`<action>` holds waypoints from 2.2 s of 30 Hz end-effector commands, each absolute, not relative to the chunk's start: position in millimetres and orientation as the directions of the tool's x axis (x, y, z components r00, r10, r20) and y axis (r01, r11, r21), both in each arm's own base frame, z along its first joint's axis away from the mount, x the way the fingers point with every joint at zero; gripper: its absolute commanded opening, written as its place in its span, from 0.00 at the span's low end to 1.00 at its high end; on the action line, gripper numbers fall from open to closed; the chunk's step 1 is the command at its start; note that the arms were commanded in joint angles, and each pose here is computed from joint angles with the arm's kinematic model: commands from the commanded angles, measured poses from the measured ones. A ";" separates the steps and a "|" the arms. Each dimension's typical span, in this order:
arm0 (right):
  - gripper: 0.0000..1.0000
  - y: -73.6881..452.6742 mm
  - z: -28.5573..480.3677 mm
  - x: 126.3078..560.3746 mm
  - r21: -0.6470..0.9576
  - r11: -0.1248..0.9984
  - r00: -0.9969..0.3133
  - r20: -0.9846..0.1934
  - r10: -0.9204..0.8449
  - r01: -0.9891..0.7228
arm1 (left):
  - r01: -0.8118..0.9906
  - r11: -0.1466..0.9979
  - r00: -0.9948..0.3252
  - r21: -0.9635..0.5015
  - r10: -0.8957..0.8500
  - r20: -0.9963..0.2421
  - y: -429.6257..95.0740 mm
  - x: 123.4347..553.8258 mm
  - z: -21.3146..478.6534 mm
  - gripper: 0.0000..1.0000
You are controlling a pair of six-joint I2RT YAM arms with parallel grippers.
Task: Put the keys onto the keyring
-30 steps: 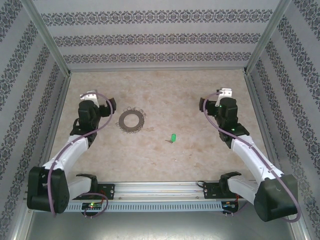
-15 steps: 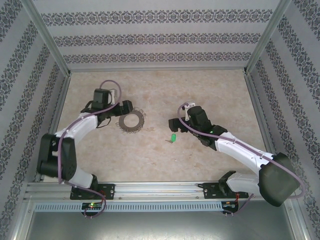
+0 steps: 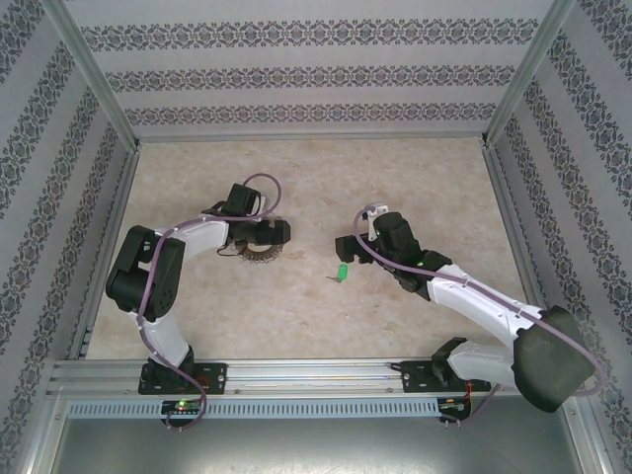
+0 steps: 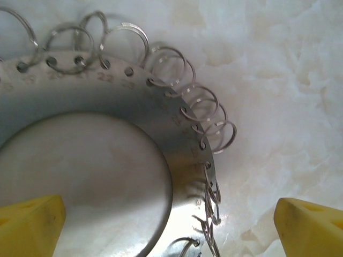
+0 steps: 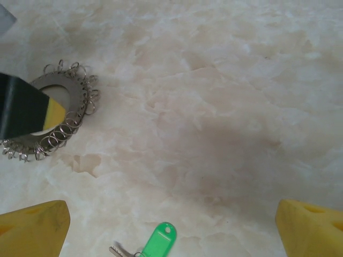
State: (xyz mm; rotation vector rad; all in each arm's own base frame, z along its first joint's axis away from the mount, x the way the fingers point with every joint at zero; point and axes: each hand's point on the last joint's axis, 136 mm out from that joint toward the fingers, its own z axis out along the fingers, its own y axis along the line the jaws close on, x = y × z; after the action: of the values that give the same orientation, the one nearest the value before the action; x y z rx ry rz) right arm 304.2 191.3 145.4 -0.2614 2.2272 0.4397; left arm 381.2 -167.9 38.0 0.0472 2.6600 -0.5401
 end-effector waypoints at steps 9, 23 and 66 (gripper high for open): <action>0.98 168.1 180.3 304.8 0.187 0.930 -0.570 -0.821 -0.029 -0.317 | 0.144 0.914 -0.923 -0.379 -0.014 -0.386 -187.2 323.7 32.0 1.00; 0.98 149.2 169.8 295.8 0.221 0.933 -0.595 -0.804 0.010 -0.283 | 0.196 0.815 -0.929 -0.545 -0.023 -0.369 -253.1 268.7 47.4 1.00; 0.61 276.7 112.9 251.4 0.395 0.605 -0.653 -0.701 -0.288 -0.691 | 0.141 0.772 -0.951 -0.619 -0.068 -0.303 -232.0 256.2 48.2 0.87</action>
State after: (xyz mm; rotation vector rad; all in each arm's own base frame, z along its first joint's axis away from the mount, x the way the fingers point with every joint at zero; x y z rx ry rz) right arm 254.3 268.8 112.6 -0.7144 2.2580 0.8657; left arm 263.7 -221.7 43.0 0.0847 2.6681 -0.8713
